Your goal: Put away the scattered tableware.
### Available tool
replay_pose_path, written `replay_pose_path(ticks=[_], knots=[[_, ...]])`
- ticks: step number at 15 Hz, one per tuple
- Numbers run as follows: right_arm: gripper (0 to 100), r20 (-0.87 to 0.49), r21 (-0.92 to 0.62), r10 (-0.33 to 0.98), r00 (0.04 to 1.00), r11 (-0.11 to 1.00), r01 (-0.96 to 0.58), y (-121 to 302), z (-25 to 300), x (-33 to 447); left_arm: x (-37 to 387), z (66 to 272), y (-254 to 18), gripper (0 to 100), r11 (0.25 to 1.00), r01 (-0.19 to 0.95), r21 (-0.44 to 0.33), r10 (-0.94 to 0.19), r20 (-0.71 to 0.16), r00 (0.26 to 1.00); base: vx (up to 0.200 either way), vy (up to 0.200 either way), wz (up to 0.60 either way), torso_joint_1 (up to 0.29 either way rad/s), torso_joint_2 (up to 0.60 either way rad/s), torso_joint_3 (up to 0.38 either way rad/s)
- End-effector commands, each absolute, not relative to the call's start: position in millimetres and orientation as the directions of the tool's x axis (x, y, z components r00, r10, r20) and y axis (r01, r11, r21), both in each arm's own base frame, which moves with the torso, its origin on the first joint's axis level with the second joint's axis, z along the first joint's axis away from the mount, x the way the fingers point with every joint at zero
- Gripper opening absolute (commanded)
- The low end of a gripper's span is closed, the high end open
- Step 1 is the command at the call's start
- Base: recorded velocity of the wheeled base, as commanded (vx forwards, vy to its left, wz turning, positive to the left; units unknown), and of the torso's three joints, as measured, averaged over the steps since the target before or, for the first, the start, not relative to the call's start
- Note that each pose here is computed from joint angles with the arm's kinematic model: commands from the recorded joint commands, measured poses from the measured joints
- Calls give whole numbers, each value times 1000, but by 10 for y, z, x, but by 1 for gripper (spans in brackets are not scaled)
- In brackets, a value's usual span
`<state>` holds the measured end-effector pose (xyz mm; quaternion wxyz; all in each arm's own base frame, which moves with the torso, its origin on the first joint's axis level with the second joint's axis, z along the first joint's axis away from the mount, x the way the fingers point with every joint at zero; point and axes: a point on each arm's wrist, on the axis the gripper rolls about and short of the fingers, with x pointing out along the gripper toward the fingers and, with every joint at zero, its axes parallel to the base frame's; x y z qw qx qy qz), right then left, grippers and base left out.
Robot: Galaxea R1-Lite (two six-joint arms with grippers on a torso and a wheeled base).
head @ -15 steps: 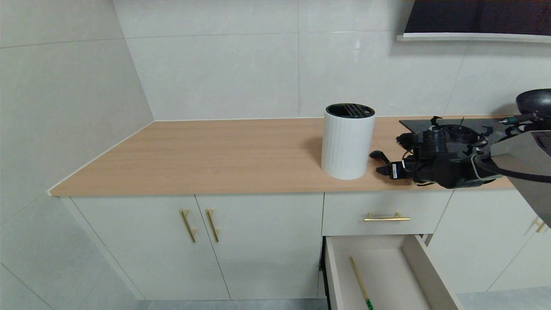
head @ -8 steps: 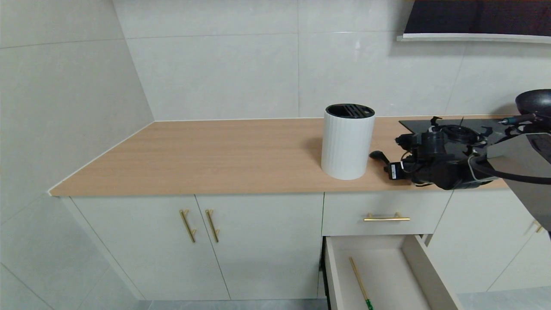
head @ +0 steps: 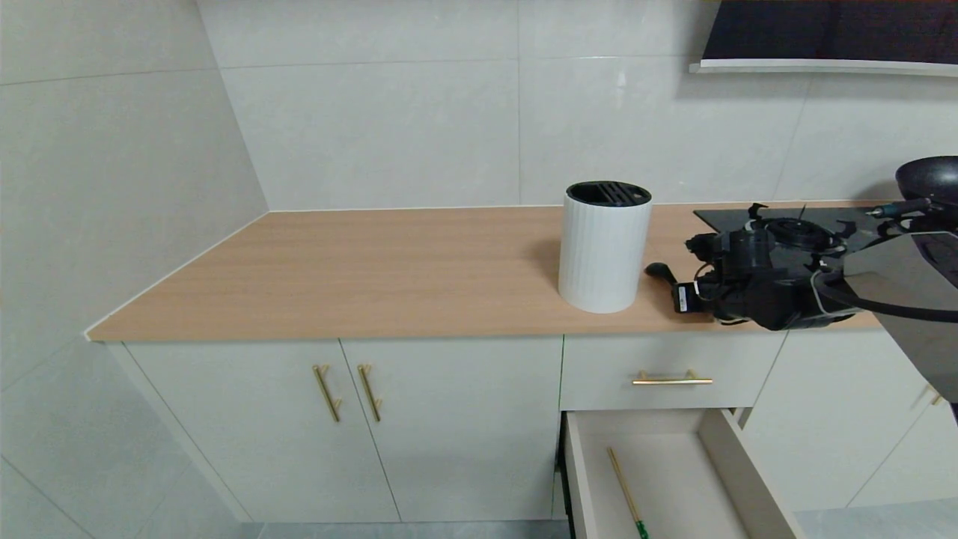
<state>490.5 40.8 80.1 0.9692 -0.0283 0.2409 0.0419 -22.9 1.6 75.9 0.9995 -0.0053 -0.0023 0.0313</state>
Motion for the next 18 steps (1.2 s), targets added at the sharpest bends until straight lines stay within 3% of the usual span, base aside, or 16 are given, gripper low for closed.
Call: replay_pose_path(ticks=[1,7,11,15,18], knots=[[0,-447,-12,62,892,997,-75,402,936,4875,-228,760,16,100,998,-63,-11,63,5,998,0,0,0,0,0,0],[0,-367,45,43,929,999,-29,363,1609,4466,-228,760,16,100,998,-63,-11,63,5,998,0,0,0,0,0,0],[0,-422,53,65,904,998,-47,342,1945,3579,-228,760,16,100,998,-63,-11,63,5,998,0,0,0,0,0,0],[0,-500,56,105,860,994,-89,339,1843,2854,-228,760,16,100,998,-63,-11,63,5,998,0,0,0,0,0,0],[0,-501,56,105,859,994,-89,313,1834,2629,-228,760,16,100,998,-63,-11,63,5,998,0,0,0,0,0,0]])
